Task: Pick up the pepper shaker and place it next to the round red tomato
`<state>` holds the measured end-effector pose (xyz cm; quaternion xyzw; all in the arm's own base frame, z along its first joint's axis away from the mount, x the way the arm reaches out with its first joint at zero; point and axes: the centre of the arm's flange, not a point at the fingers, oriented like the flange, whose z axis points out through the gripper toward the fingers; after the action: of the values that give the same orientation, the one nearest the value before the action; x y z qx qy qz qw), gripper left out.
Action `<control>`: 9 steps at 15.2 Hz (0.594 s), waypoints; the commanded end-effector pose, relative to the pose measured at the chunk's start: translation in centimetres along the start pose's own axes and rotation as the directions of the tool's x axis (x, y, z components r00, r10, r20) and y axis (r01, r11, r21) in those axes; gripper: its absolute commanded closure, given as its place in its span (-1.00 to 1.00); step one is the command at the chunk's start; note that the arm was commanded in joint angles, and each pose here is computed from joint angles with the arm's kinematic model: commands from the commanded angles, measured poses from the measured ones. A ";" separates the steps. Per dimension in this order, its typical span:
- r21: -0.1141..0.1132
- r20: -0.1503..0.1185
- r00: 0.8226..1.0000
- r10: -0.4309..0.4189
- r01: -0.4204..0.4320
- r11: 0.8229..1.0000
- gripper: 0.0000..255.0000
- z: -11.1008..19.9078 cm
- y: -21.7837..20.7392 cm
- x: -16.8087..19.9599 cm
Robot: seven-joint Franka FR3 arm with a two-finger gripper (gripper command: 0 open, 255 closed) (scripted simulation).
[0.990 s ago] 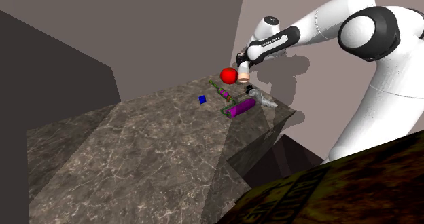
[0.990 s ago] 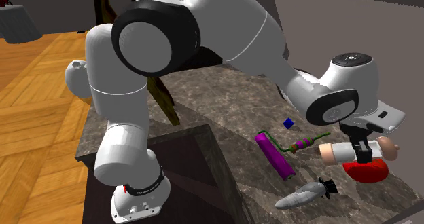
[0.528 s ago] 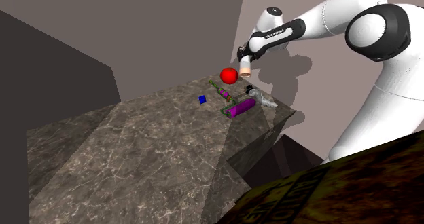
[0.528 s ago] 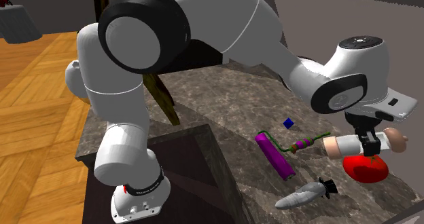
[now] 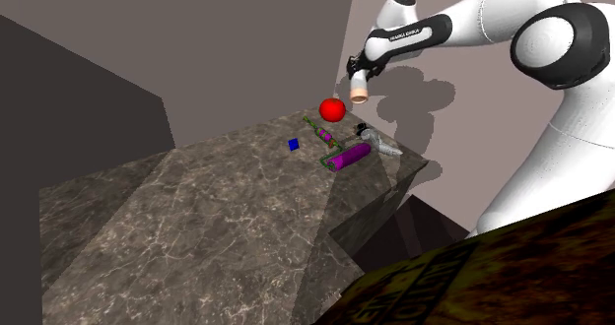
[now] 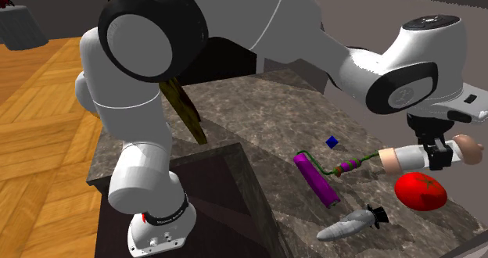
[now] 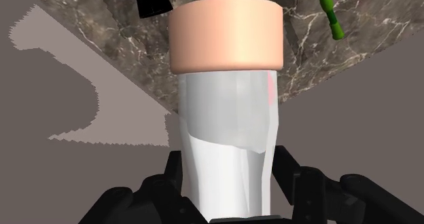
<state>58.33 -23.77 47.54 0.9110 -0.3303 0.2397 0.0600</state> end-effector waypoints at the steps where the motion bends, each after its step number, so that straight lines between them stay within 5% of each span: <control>1: 0.000 0.000 1.000 0.000 0.000 1.000 1.00 -0.9 -0.1 0.5; 9: 0.000 0.000 1.000 0.000 0.000 1.000 1.00 -4.6 -0.4 2.5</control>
<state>58.54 -23.71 52.28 0.9109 -0.3304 0.2397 0.0600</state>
